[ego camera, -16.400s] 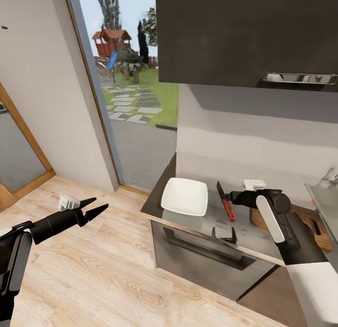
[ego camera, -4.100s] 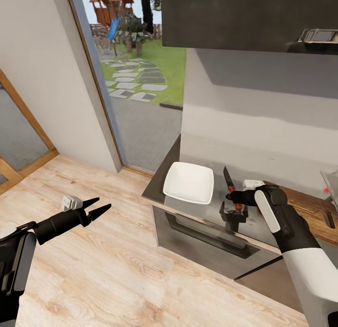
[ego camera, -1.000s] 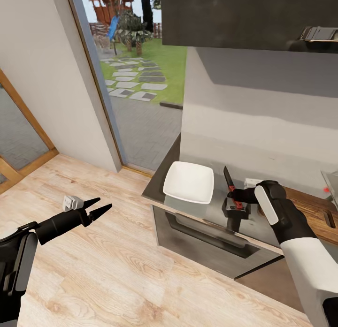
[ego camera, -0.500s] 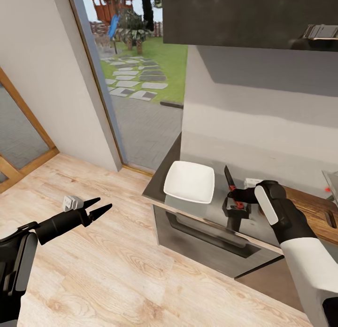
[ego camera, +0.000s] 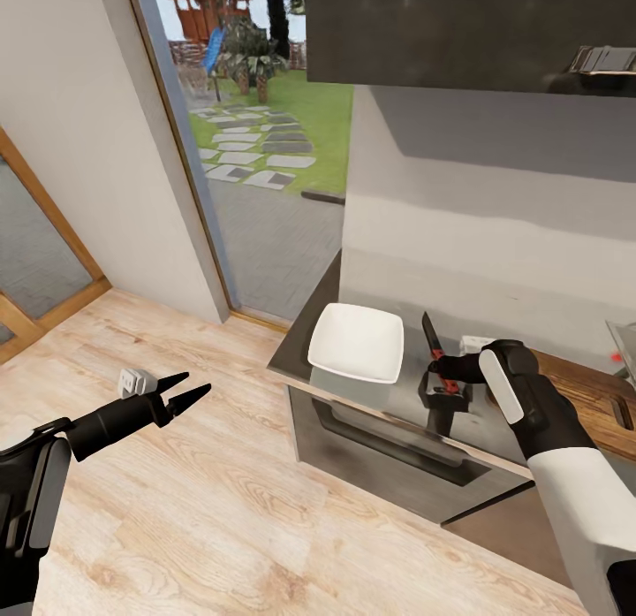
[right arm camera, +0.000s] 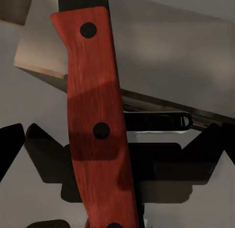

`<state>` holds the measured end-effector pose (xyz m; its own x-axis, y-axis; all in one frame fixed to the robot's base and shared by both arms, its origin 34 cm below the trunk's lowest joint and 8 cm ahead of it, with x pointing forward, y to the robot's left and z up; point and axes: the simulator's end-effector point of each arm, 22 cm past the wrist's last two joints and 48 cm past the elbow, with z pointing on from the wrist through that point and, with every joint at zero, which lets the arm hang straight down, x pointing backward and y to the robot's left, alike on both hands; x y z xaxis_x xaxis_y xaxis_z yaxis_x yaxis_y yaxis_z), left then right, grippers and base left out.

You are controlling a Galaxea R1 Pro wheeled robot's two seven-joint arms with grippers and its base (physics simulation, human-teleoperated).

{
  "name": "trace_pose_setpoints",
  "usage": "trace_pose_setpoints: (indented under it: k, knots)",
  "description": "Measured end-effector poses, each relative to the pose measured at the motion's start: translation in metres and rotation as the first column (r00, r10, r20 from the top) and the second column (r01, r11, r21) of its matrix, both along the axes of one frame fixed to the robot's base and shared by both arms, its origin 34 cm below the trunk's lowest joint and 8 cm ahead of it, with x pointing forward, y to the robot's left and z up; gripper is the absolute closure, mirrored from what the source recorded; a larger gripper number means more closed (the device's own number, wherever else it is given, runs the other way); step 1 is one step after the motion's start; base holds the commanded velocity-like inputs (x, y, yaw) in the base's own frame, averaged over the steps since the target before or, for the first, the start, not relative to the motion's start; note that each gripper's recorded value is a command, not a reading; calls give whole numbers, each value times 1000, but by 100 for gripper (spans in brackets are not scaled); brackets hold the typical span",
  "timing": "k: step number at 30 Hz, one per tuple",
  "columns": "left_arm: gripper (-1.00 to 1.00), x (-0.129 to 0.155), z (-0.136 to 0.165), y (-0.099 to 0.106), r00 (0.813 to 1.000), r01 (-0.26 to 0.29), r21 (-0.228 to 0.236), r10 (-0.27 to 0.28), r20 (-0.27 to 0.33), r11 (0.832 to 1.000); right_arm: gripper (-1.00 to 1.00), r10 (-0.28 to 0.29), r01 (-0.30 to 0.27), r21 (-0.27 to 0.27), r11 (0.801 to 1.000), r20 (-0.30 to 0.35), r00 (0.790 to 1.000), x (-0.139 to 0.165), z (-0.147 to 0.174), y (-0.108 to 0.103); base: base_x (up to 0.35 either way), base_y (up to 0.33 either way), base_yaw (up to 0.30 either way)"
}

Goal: In the kitchen, take the Vidalia onion out of the sink, dice it on the chopping board with the paring knife, put the diced onion into the bowl on the countertop, then place both the paring knife and the chopping board into the sink.

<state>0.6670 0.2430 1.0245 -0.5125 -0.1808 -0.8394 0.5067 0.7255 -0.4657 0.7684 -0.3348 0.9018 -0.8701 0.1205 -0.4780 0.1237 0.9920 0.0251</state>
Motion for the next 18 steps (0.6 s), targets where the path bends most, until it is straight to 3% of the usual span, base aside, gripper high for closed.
trace_pose_setpoints:
  k: [15, 16, 18]
  knots:
    - [-100, 0, 0, 0, 1000, 0, -1, 0, 0, 1000, -100, 0, 0, 3, 1000, 0, 1000, 0, 0, 0, 0, 0, -5]
    - [-100, 0, 0, 0, 1000, 0, -1, 0, 0, 1000, 100, 0, 0, 3, 1000, 0, 1000, 0, 0, 0, 0, 0, 0]
    - [-100, 0, 0, 0, 1000, 0, -1, 0, 0, 1000, 100, 0, 0, -2, 1000, 0, 1000, 0, 0, 0, 0, 0, 0]
